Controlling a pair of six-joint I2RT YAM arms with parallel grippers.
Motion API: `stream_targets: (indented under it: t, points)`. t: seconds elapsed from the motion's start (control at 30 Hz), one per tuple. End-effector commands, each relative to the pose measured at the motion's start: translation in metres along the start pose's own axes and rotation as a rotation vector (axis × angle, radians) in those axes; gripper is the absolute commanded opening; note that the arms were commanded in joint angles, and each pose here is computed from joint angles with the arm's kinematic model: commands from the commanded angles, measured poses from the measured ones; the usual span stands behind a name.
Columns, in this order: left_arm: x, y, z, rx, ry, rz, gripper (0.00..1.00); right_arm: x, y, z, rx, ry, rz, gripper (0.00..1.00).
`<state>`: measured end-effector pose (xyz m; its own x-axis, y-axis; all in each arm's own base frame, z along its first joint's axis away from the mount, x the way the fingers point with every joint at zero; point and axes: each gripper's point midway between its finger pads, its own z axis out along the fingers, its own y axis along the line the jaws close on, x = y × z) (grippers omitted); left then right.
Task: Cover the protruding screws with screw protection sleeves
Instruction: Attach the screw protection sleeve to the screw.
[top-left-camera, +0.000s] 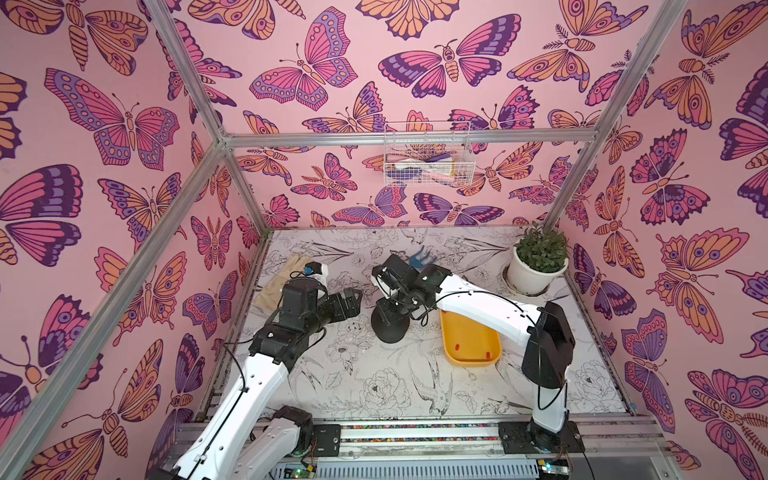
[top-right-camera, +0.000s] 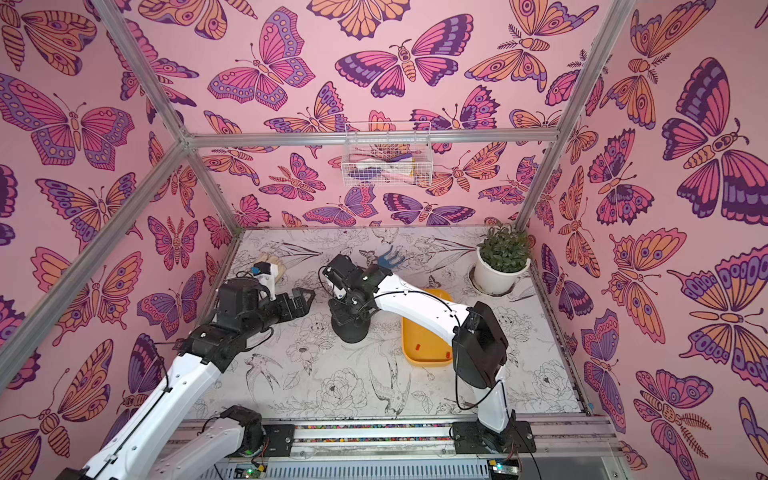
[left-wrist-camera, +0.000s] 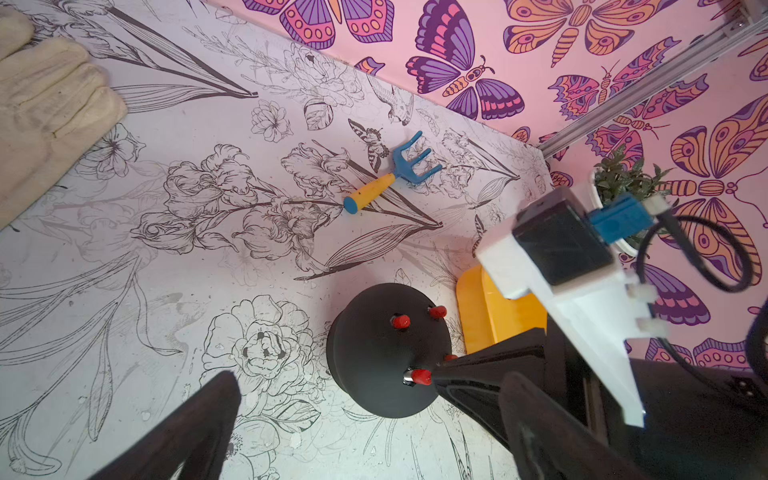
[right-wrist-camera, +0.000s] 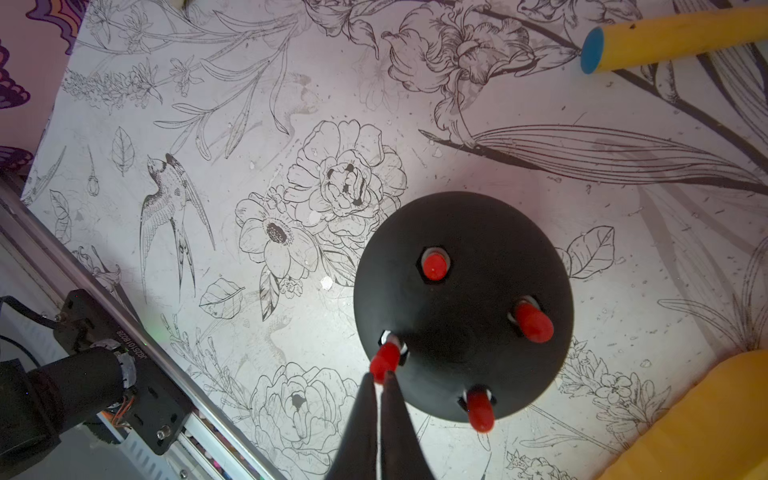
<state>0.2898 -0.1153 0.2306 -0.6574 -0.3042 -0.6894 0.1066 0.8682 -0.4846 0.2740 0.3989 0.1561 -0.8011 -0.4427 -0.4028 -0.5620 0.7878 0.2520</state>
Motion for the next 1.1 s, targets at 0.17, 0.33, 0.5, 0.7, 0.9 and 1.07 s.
stream_targets:
  t: [0.17, 0.33, 0.5, 0.7, 0.9, 1.07]
  points:
    - [0.003, 0.005, -0.001, -0.011, -0.001, 0.003, 1.00, -0.001, 0.006, -0.009, -0.011, -0.005, 0.001, 0.08]
    - [0.003, 0.005, -0.001, -0.012, -0.002, 0.004, 1.00, -0.001, 0.005, -0.007, -0.007, -0.005, 0.002, 0.08]
    - [0.003, 0.005, -0.001, -0.014, -0.002, 0.004, 1.00, -0.001, 0.005, -0.005, -0.005, -0.002, 0.002, 0.08]
    - [0.003, 0.005, -0.001, -0.014, -0.002, 0.004, 1.00, -0.001, 0.004, -0.004, -0.003, -0.001, 0.002, 0.08]
    - [0.003, 0.006, -0.001, -0.016, -0.003, 0.004, 1.00, 0.001, 0.003, -0.001, 0.001, 0.007, 0.003, 0.08]
    - [0.003, 0.006, -0.001, -0.016, -0.004, 0.004, 1.00, 0.001, 0.003, 0.002, 0.001, 0.011, 0.004, 0.08]
